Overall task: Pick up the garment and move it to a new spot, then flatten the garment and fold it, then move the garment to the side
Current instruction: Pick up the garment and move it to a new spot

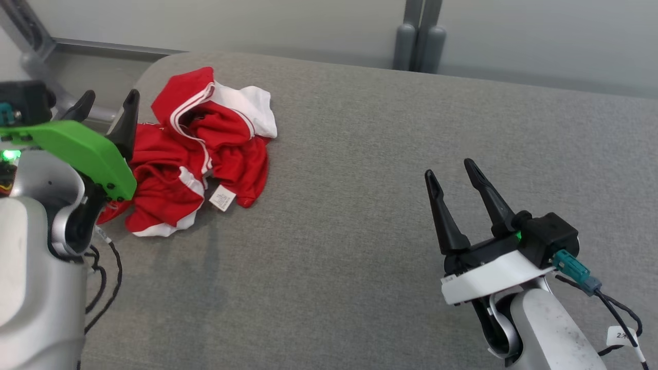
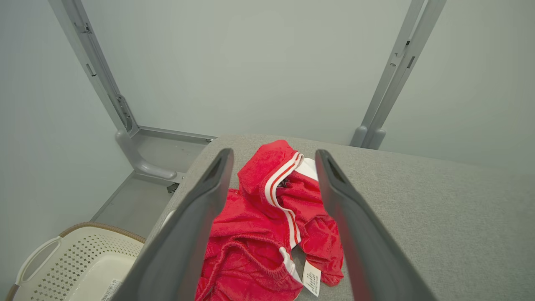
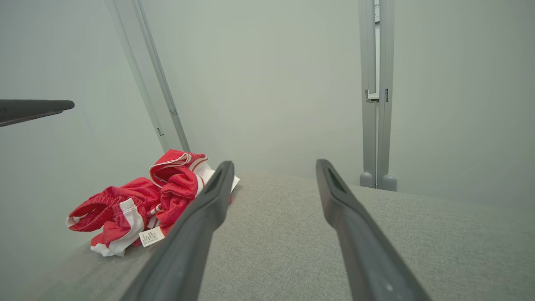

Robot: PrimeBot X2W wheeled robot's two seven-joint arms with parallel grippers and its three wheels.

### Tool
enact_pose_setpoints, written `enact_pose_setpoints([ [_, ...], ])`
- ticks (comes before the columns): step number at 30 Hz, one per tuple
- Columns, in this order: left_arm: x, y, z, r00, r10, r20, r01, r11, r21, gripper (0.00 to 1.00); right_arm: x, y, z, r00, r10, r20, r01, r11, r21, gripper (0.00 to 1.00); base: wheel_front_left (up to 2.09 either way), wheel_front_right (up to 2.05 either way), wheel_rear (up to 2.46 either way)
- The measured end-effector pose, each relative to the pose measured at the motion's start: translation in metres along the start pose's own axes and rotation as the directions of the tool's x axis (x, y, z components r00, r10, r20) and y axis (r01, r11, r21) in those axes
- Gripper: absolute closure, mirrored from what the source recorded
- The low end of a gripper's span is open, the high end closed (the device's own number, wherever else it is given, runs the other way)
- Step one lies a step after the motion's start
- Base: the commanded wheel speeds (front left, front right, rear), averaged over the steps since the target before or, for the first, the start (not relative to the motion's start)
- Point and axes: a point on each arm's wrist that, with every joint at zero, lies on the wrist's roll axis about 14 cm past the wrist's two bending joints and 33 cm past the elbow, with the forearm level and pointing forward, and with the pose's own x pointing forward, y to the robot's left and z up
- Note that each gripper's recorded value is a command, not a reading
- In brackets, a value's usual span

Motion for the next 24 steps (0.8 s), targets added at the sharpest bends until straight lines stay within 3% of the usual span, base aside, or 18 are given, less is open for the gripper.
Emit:
enact_pose_setpoints([
  [4, 0.033, -0.013, -0.01, 0.988, -0.049, -0.148, 0.053, 0.998, 0.023, 0.0, -0.001, -0.018, 0.002, 0.999, -0.036, 0.007, 0.036, 0.999, -0.015, 0.0, 0.0, 0.0, 0.0],
  [12, 0.091, -0.031, -0.052, 0.908, -0.071, -0.413, 0.115, 0.99, 0.082, 0.0, -0.016, -0.06, 0.005, 0.99, -0.138, 0.006, 0.138, 0.989, -0.056, 0.0, 0.0, 0.0, 0.0],
  [22, 0.144, -0.035, -0.103, 0.83, -0.005, -0.558, 0.112, 0.981, 0.157, 0.0, -0.043, -0.103, 0.006, 0.964, -0.266, -0.007, 0.264, 0.96, -0.095, 0.0, 0.0, 0.0, 0.0],
  [24, 0.149, -0.027, -0.117, 0.807, 0.057, -0.587, 0.1, 0.968, 0.231, 0.0, -0.049, -0.111, 0.006, 0.957, -0.291, -0.011, 0.288, 0.952, -0.102, 0.0, 0.0, 0.0, 0.0],
])
